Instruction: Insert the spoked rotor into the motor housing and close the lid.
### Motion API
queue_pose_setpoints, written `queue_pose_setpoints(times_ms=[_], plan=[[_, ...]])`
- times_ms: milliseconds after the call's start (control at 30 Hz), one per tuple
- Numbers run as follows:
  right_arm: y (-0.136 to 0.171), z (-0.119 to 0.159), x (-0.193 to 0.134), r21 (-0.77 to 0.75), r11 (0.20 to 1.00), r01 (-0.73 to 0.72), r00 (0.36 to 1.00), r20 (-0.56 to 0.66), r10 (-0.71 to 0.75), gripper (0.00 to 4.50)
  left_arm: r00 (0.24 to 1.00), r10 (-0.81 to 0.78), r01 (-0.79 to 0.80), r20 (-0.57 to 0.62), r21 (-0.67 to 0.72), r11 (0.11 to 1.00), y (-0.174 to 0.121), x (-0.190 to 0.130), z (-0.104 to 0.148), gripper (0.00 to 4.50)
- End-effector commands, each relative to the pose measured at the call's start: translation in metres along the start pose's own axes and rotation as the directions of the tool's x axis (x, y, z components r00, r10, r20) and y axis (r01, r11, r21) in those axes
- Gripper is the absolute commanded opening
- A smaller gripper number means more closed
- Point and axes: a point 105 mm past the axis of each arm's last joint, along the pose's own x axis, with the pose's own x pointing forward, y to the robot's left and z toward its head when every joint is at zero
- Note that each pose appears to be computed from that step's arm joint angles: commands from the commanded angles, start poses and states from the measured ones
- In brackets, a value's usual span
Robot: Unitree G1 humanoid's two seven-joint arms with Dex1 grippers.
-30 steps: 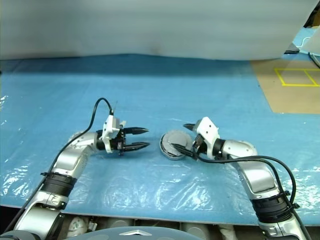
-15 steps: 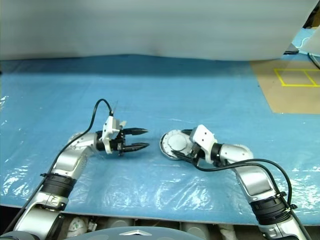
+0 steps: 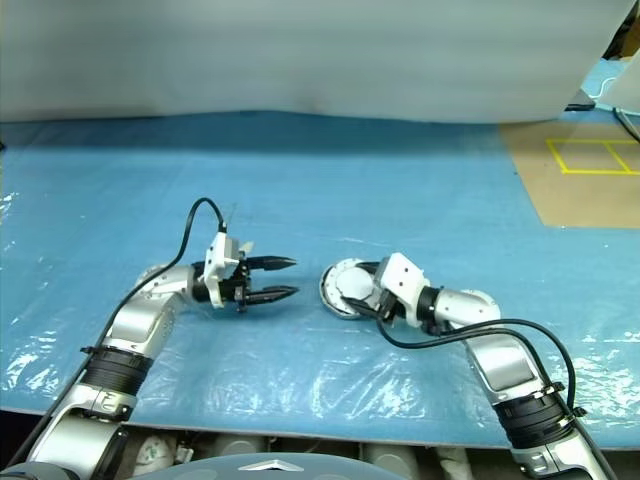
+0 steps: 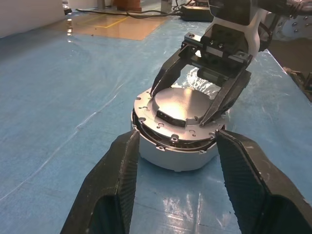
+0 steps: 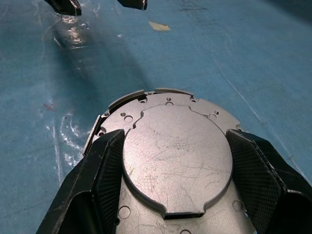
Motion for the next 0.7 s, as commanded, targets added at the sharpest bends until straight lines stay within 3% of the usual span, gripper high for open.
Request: queue_pose_setpoints(times_ms=[33, 400, 700], plan=[[-0.003, 0.001, 0.000, -0.003, 1.000, -0.001, 1.000, -0.020, 0.001, 2.95, 1.000, -0.004, 0.002, 0.031, 0.047, 0.999, 0.002, -0.001, 0.012, 2.60], [-0.019, 0.040, 0.004, 0.179, 0.984, 0.020, 0.991, 0.125, -0.043, 2.95, 1.000, 0.019, -0.020, 0.013, 0.066, 0.998, 0.003, -0.001, 0.006, 2.60], [-0.017, 0.034, 0.017, 0.154, 0.988, 0.019, 0.996, 0.080, -0.032, 2.95, 0.999, 0.034, -0.035, 0.014, 0.065, 0.997, 0.004, -0.002, 0.004, 2.60]])
